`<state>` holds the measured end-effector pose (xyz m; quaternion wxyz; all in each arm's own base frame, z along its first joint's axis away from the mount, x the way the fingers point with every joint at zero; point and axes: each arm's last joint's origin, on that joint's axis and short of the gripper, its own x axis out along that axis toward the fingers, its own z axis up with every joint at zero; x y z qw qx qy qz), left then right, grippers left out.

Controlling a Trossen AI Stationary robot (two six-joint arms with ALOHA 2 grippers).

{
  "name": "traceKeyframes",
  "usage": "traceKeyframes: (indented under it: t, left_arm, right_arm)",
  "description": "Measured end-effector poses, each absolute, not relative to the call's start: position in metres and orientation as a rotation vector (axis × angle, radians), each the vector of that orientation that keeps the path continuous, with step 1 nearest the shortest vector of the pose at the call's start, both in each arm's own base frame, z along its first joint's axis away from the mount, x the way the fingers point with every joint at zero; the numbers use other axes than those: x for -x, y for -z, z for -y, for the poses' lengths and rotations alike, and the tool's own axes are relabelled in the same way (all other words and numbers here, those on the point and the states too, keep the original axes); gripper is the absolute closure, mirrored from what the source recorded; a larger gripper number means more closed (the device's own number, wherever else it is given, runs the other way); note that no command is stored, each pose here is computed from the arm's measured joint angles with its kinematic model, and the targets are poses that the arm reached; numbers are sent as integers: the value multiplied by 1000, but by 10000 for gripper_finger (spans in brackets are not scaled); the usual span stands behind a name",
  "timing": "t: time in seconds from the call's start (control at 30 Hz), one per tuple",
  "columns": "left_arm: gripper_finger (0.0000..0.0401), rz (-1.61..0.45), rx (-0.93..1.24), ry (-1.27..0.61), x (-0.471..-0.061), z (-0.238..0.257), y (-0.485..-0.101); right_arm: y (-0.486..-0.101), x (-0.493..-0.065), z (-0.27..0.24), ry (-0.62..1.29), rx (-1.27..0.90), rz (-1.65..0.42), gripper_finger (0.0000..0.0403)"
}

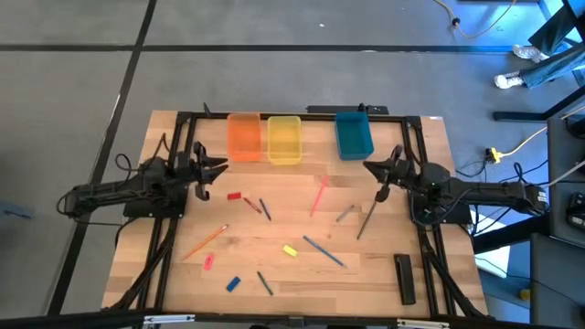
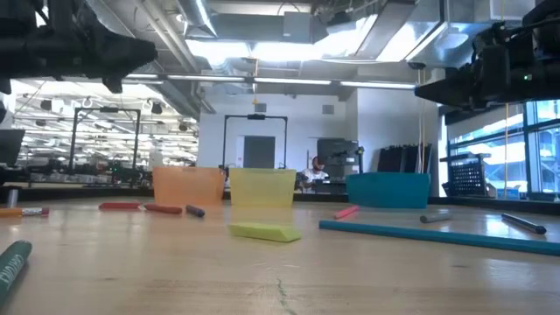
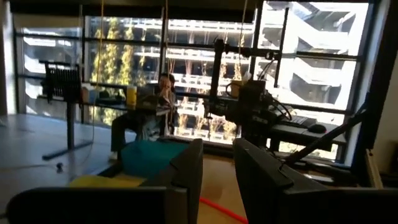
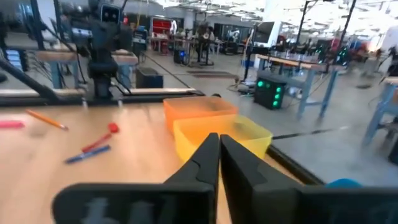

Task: Sort crayons/erasers/pens/pencils in bins
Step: Put the orange pencil into the orange bin

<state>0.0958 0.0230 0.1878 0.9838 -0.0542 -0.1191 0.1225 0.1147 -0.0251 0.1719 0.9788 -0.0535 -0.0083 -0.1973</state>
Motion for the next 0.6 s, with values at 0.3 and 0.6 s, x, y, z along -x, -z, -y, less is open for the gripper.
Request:
traceKeyframes:
  t: [0.3,0.6]
  left_arm:
    - [316,72,238,-370,-109,-29,-171]
    - [316,-37,201,-396,-128,-34,-159]
  right_arm:
    - [-176,-114,35,514,157,40,385]
    - [-180,-112,49,698,126,49,385]
